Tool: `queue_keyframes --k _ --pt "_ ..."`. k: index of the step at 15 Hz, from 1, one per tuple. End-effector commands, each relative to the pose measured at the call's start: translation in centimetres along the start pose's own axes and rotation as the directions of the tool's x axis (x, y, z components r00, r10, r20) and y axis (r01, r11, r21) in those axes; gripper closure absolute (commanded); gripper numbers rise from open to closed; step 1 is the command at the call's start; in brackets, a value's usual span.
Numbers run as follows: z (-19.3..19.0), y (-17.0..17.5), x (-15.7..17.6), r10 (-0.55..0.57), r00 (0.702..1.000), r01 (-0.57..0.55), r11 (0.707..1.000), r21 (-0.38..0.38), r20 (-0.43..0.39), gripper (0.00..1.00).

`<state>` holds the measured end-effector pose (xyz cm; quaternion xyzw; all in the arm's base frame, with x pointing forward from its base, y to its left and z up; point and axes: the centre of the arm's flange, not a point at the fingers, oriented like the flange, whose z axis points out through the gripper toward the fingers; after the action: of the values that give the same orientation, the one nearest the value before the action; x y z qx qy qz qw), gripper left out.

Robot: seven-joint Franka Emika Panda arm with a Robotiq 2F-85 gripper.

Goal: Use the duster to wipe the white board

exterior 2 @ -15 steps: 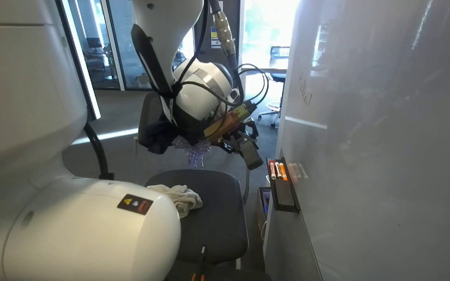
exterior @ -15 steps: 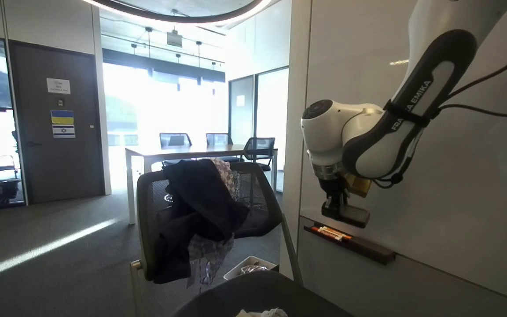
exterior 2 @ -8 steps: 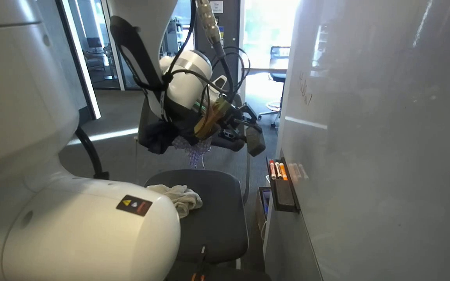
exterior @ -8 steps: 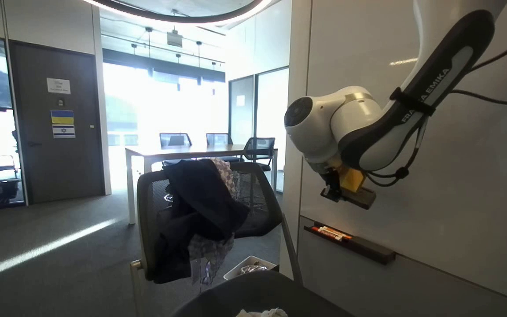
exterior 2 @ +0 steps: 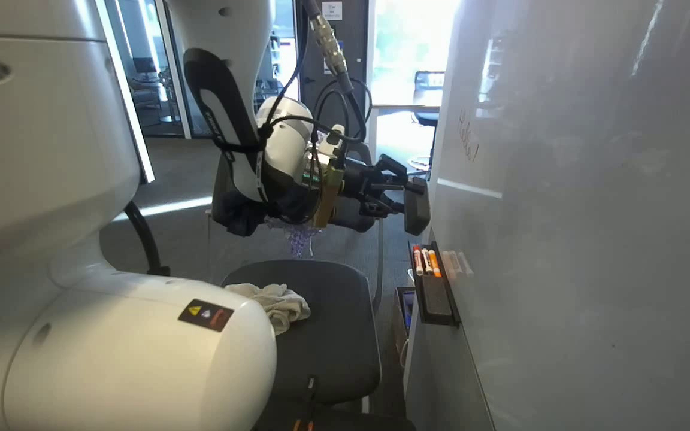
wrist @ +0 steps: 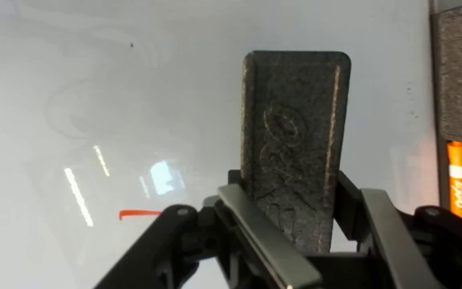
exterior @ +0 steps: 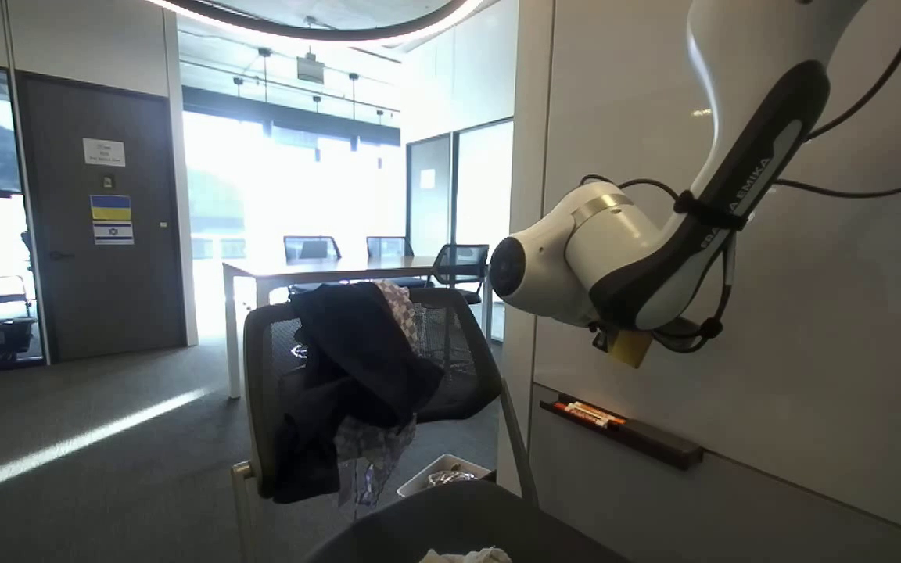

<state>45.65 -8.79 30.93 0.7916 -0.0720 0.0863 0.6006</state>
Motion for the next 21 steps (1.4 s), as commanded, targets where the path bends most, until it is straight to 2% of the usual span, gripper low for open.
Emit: queue_keyframes --k 1,4,8,9,11,14,16,18,21 --pt "2.1 -0.3 0.3 0.072 0.997 -0.072 0.98 -0.183 -0.008 0.69" --pt "5.0 -1.0 -0.2 0.131 0.991 -0.136 0.942 -0.308 -0.036 0.69" --pt "9.2 -1.8 0.0 0.217 0.97 -0.244 0.868 -0.431 -0.112 0.69" --pt "9.3 -1.9 -0.1 0.199 0.968 -0.247 0.868 -0.43 -0.155 0.69" --pt "10.0 -2.4 -0.3 0.087 0.966 -0.194 0.865 -0.463 -0.241 0.69" --pt "10.6 -2.3 0.2 -0.018 0.951 -0.143 0.861 -0.488 -0.309 0.69" --pt "11.3 -1.7 0.8 -0.031 0.949 -0.138 0.855 -0.5 -0.315 0.69" --pt "12.0 -0.9 1.3 -0.017 0.958 -0.138 0.847 -0.513 -0.287 0.69" --pt "11.6 -0.7 1.8 -0.028 0.972 -0.099 0.853 -0.513 -0.233 0.69"
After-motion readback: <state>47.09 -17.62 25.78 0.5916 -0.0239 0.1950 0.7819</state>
